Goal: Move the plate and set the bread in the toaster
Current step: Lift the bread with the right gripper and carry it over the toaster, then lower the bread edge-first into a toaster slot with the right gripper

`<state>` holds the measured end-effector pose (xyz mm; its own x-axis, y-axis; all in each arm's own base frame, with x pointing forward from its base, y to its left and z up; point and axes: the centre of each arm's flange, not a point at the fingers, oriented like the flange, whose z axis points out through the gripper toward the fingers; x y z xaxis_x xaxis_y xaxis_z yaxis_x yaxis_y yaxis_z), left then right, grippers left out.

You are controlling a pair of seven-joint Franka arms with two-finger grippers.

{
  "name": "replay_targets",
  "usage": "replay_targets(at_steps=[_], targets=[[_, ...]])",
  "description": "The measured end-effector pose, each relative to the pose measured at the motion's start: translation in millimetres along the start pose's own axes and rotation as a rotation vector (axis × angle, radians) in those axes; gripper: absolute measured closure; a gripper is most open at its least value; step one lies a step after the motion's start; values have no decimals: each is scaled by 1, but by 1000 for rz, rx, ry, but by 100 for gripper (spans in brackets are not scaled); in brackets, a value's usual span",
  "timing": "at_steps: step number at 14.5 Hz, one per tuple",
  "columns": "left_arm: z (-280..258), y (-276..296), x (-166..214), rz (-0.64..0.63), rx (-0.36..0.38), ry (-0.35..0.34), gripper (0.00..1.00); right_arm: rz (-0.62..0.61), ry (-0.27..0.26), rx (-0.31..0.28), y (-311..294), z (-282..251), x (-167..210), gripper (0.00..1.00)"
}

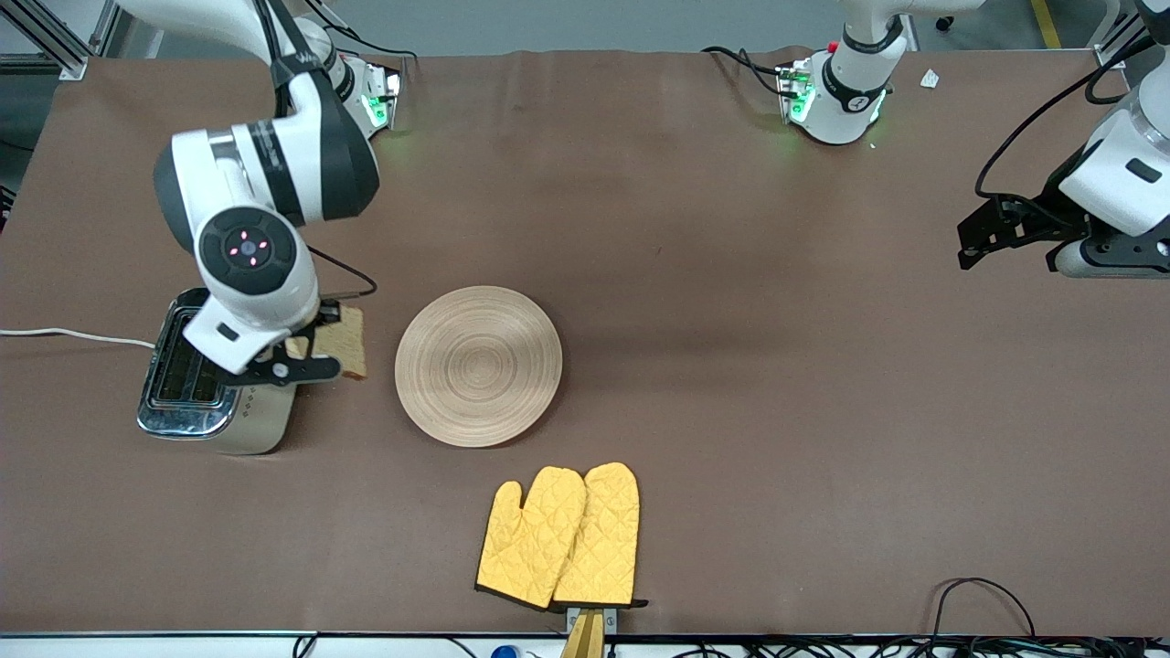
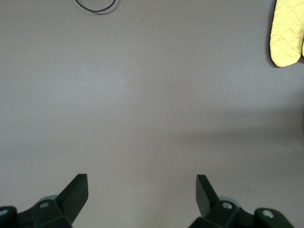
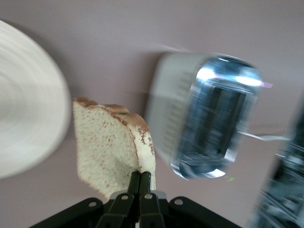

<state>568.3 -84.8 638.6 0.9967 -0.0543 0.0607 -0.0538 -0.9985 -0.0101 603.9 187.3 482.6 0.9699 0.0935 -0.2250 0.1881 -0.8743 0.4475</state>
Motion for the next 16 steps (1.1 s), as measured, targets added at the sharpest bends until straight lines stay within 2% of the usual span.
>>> replay_targets(at_steps=[3,5,8,10,16], targets=[[0,-2,0,-4,0,0,0,83,-33,-230,14,-9,-16,98],[0,-3,0,-5,0,0,0,147,-36,-315,22,-9,-17,98],[0,-3,0,-6,0,0,0,271,-28,-389,44,0,-12,98],[0,-3,0,-6,0,0,0,314,-29,-415,56,7,-9,98],[0,-3,0,-6,0,0,0,314,-45,-472,53,57,19,98]])
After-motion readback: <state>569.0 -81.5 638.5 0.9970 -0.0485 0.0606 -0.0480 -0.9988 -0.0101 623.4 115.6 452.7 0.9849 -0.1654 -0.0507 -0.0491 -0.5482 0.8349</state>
